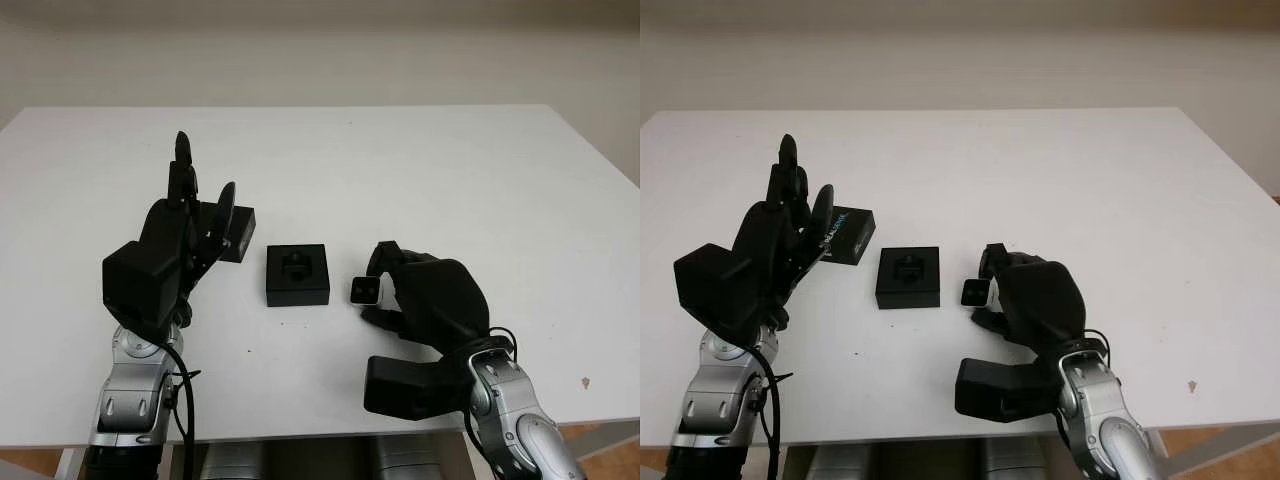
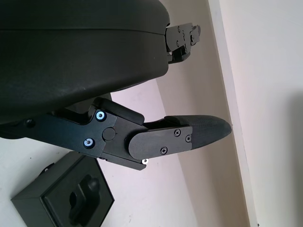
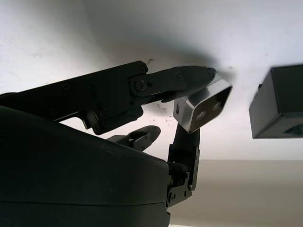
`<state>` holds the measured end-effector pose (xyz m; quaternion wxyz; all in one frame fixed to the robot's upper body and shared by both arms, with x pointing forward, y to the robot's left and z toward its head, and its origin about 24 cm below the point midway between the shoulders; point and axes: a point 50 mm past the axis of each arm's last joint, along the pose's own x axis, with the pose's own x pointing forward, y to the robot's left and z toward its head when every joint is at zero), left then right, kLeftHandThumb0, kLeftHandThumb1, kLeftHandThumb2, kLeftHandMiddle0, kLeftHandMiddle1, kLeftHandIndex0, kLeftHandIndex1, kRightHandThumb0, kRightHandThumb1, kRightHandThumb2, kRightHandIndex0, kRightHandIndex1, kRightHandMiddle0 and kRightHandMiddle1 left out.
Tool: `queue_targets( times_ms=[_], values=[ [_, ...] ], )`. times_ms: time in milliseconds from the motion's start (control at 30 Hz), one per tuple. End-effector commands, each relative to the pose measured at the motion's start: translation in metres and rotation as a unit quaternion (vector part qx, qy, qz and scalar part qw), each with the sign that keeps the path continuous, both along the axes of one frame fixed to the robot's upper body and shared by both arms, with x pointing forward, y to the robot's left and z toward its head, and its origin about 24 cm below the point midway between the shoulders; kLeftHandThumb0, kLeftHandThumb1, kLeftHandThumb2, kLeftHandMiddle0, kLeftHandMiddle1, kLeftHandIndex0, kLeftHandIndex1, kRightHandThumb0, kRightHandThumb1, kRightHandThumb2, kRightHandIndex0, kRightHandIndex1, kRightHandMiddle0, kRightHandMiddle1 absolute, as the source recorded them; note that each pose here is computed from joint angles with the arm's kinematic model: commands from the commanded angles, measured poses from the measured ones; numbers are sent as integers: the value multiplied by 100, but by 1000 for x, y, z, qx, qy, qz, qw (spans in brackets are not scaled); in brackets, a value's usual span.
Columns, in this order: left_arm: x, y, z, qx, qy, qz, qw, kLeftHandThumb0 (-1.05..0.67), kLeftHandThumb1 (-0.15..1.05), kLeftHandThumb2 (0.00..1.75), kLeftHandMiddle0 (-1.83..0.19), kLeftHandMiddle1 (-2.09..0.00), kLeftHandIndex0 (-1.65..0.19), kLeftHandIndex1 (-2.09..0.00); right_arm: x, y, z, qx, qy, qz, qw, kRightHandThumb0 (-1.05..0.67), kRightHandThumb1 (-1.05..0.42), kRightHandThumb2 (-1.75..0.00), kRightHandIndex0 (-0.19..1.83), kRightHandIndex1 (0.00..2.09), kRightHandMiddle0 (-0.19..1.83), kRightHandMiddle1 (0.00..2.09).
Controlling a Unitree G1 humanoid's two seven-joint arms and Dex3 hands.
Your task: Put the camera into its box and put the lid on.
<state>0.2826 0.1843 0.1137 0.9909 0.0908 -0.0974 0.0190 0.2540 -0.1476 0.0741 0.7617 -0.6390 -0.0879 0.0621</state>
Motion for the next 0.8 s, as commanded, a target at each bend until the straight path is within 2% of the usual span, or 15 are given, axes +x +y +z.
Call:
queue_targets(
  times_ms=[0, 233, 433, 633, 767],
  values=[
    [-2, 2, 3, 4, -6, 3, 1000, -66, 105, 55, 19, 0, 19, 0, 6, -4, 6, 15, -16, -2, 1000, -38, -105, -19, 52, 6, 22, 141],
    [-3, 2, 3, 3, -4, 2, 1000, -66, 105, 54, 19, 0, 19, 0, 15, -13, 13, 60, -26, -2, 998, -40, -105, -13, 50, 5, 30, 149],
    [-4, 2, 2, -1, -3, 3, 1000, -66, 105, 54, 19, 0, 19, 0, 22, -16, 19, 85, -20, -2, 996, -40, -105, -9, 52, 5, 36, 148],
    [-3, 4, 2, 5, -1, 4, 1000, -66, 105, 54, 19, 0, 19, 0, 27, -17, 14, 202, 37, -14, 979, -38, -105, -16, 45, 3, 28, 159],
    [-3, 5, 2, 7, 0, 5, 1000, -67, 105, 54, 19, 0, 19, 0, 35, -25, 14, 286, 41, -8, 957, -40, -105, -18, 43, 3, 29, 165]
  ],
)
